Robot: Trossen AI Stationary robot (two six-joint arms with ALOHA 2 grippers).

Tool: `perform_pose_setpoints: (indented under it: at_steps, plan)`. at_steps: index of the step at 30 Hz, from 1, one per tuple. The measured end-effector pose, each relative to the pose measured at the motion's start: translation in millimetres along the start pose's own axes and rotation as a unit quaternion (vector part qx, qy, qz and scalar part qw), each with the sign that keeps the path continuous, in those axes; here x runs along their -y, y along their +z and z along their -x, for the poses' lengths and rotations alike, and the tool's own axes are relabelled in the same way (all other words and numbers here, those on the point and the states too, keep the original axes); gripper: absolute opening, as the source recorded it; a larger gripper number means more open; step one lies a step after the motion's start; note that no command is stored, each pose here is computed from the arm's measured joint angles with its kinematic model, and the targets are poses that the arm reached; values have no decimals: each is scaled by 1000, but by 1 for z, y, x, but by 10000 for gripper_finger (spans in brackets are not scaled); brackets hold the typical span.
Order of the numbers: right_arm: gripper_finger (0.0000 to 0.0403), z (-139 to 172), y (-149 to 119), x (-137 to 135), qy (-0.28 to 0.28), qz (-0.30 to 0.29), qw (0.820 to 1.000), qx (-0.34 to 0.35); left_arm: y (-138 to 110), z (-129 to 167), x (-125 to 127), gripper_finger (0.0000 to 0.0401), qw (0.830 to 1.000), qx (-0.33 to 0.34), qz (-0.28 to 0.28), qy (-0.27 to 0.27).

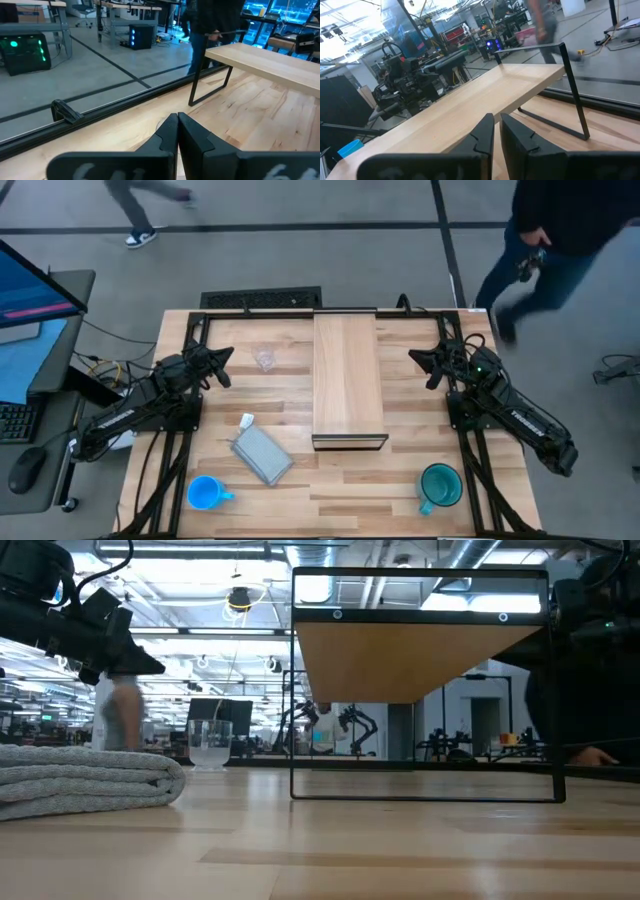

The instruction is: Stack small to large cups/mugs on shelf

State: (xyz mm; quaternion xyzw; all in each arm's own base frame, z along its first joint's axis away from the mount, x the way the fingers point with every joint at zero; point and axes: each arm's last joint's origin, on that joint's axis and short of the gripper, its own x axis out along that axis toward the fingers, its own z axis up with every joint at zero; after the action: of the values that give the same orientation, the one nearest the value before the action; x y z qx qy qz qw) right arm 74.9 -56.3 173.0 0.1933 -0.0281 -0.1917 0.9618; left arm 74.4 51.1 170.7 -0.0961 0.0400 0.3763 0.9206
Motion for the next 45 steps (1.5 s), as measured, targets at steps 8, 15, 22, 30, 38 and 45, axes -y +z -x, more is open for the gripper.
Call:
perform_pose_setpoints:
  at_steps: [8,15,22,30,38,45]
  plan:
    - [54,0,0,0,0,0,1000,0,0,0,0,0,1000,0,0,0]
    - [54,0,0,0,0,0,1000,0,0,0,0,0,1000,0,0,0]
    - [54,0,0,0,0,0,1000,0,0,0,0,0,1000,0,0,0]
    - [54,0,0,0,0,0,1000,0,0,0,0,0,1000,1,0,5]
    - [54,0,0,0,0,0,1000,0,0,0,0,0,1000,1,0,6]
    - [54,0,0,0,1,0,1000,0,0,0,0,0,1000,1,0,6]
